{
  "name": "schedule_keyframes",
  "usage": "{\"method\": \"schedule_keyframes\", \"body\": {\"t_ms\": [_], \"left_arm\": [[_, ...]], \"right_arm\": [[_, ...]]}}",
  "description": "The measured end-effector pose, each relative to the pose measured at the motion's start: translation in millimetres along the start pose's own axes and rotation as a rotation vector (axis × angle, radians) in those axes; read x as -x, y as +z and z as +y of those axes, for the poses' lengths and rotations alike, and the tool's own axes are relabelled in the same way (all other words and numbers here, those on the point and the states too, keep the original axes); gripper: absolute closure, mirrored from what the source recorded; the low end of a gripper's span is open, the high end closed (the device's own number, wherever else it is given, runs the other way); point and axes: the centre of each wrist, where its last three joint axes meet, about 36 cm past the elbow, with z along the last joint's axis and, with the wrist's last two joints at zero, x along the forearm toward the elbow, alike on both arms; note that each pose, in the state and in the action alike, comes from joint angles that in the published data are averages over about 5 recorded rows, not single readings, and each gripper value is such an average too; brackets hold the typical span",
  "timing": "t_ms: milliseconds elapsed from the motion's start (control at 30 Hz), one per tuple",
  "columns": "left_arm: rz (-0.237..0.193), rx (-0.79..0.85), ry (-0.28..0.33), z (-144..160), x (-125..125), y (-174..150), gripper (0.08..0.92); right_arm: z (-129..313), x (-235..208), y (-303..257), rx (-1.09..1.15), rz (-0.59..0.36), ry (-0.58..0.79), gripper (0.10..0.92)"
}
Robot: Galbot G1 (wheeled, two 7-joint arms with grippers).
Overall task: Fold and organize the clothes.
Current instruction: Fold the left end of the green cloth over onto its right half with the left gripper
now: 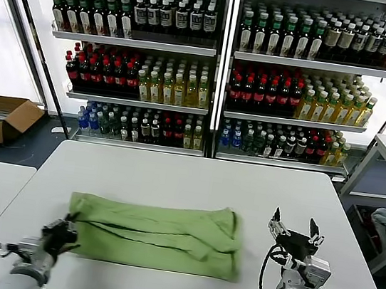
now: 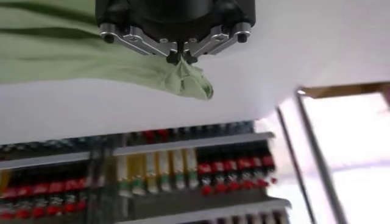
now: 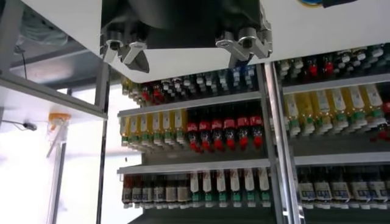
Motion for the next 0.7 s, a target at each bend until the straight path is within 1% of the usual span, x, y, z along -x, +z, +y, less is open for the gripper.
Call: {"method": "schedule_keyframes", "body": {"t_ms": [133,200,267,333,433,500,600,700], "left_arm": [[-0.012,0.069,-0.115,64,4,-11,0.902],[-0.018,0.096,-0.166,92,4,-19,0.902],[-0.026,0.118,-0.205,112,3,-27,0.902],[-0.034,0.136,-0.230,126,1,-35,0.902],[-0.043,0.154,-0.240,132,-2,-43,0.902],[-0.047,0.157,-0.229,128,-3,-46,0.902],[-0.051,0.149,-0.190,112,-4,-48,0.902],[-0.051,0.122,-0.133,85,-3,-46,0.902]], "right_arm": [[1,1,2,0.001,0.005,-0.001,0.200],[2,1,2,0.002,0.006,0.000,0.200],[2,0,2,0.002,0.008,0.001,0.200],[2,-1,2,0.002,0.008,0.003,0.200],[1,-3,2,0.001,0.007,0.009,0.200],[0,-4,1,0.000,0.006,0.013,0.200],[-2,-7,0,0.002,0.005,0.020,0.200],[-5,-10,0,0.003,0.004,0.028,0.200]]}}
